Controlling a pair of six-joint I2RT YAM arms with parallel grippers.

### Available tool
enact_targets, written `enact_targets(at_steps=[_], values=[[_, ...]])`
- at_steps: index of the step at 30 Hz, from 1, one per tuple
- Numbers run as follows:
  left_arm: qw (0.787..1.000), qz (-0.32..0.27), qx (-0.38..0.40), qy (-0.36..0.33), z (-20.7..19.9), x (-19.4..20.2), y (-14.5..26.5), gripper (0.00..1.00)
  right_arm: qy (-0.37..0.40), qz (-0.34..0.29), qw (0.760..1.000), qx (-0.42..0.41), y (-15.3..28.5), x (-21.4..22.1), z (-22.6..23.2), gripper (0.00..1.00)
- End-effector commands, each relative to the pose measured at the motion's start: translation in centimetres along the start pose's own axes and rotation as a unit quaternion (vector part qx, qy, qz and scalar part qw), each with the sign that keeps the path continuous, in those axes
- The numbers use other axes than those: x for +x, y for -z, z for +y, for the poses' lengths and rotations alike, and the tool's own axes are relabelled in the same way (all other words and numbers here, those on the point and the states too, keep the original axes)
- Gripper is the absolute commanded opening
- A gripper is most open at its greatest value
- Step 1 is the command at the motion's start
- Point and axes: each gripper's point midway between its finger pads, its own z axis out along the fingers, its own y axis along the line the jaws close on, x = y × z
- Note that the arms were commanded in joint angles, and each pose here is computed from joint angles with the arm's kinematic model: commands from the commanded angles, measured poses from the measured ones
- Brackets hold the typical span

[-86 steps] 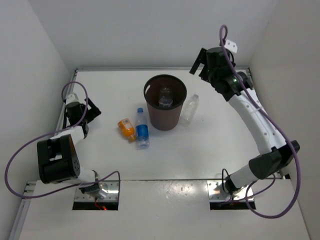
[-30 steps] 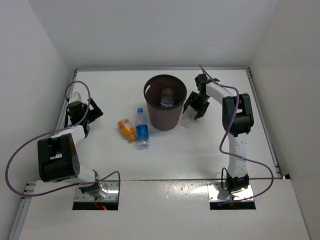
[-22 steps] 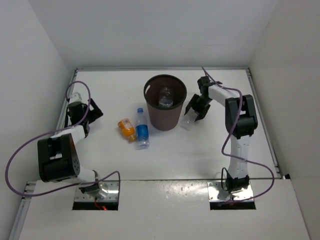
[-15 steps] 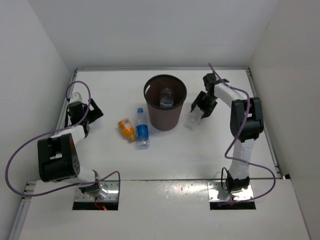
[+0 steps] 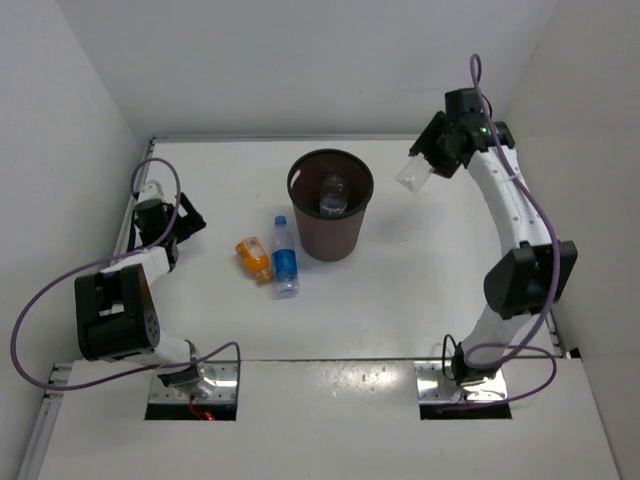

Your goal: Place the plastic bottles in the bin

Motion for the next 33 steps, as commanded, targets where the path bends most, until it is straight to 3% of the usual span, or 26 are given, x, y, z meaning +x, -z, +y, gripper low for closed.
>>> enact_targets(at_steps=[1, 10, 16, 23, 33], values=[[1.000, -0.017, 0.013, 0.006, -0.7, -1.3, -0.2, 1.00, 0.035, -0.096, 0.992, -0.077, 6.0, -3.7, 3.7, 0.10], [1.000, -0.013, 0.011, 0.006, -0.5, -0.6, -0.2, 1.00, 0.142, -0.146, 0.952, -0.227, 11.2, -3.0, 13.3, 0.14], [1.000, -0.017, 0.013, 0.011, -0.6, -0.9, 0.0, 1.00, 0.238, -0.131, 0.921, -0.279, 12.4, 2.2, 20.8, 0.14], [1.000, -0.022, 0.014, 0.011, -0.8, -1.2, 0.2, 1.00, 0.324, -0.099, 0.908, -0.245, 9.4, 8.9, 22.3, 0.14], [1.000, -0.022, 0.014, 0.011, -0.8, -1.2, 0.2, 1.00, 0.365, -0.113, 0.896, -0.225, 8.4, 11.7, 21.3, 0.15]])
